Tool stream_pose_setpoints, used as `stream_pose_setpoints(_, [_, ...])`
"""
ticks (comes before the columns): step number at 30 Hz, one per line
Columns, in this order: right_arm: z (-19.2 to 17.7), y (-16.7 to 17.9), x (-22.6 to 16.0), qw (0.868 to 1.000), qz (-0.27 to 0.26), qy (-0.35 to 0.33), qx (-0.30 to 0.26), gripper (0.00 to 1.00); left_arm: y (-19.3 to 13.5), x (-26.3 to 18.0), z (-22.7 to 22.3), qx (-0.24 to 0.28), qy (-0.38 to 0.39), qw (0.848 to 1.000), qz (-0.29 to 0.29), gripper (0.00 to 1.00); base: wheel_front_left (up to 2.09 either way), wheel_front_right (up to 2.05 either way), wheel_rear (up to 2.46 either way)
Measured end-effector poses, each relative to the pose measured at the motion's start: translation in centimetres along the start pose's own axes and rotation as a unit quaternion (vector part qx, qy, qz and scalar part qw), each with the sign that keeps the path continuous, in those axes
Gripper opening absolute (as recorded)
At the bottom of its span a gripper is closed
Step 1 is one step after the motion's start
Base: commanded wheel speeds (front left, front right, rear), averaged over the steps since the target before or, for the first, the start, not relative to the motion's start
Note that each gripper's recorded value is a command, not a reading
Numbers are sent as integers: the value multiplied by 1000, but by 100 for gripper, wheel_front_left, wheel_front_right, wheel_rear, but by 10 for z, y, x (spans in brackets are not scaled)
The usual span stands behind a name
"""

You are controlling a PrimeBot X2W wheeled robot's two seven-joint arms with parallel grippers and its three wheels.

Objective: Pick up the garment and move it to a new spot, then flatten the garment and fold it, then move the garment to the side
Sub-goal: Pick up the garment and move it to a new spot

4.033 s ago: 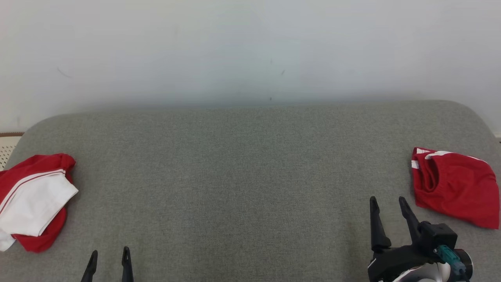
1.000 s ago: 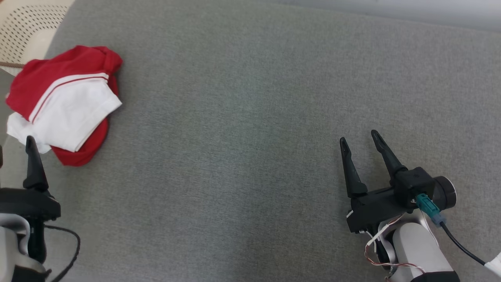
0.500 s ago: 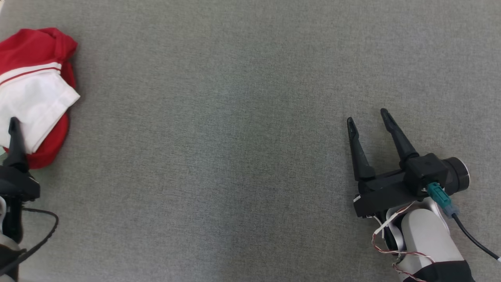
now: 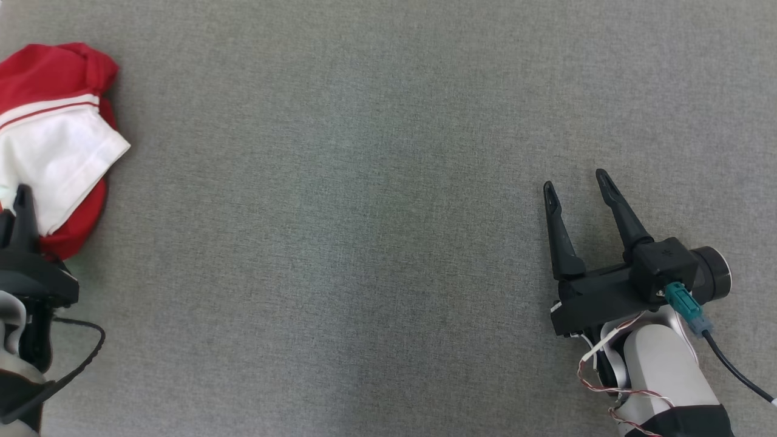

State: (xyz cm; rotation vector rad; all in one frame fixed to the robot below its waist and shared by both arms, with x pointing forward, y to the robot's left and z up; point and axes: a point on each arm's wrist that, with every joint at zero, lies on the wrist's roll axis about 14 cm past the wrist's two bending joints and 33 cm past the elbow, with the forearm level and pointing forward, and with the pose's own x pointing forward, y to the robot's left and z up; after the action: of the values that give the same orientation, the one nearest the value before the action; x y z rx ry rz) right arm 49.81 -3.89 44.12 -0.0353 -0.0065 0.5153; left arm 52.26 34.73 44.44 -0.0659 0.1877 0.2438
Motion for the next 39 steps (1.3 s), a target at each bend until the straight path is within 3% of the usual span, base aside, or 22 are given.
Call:
stream_pose_setpoints(7, [6,6,0,1000,1,-3,8,100,-20,-6,39,-55,-68,996,-26,0,0,0,0])
stream_pose_setpoints(14, [17,9,-4,1000,-3,-10,15,100,-86,-24,71,-91,-122,981,-119,0,0,0,0])
stream_pose_setpoints(20, [29,2,-15,999,-22,-19,19,100,-170,-46,73,-119,-124,961,-217,0,0,0,0])
stream_pose_setpoints(22, [32,-3,-21,999,-31,-20,19,100,-196,-52,76,-130,-127,952,-247,0,0,0,0])
stream_pose_setpoints(23, [36,-9,-27,999,-43,-23,18,100,-225,-60,76,-138,-122,943,-279,0,0,0,0])
stream_pose_setpoints(30, [46,-34,-53,996,-88,-26,13,100,-320,-94,76,-118,-113,902,-400,0,0,0,0])
stream_pose_setpoints(38, [55,-63,-89,989,-143,-29,6,100,-405,-150,56,-92,-84,845,-520,0,0,0,0])
stream_pose_setpoints(39, [55,-63,-89,989,-143,-29,6,100,-405,-150,56,-92,-84,845,-520,0,0,0,0])
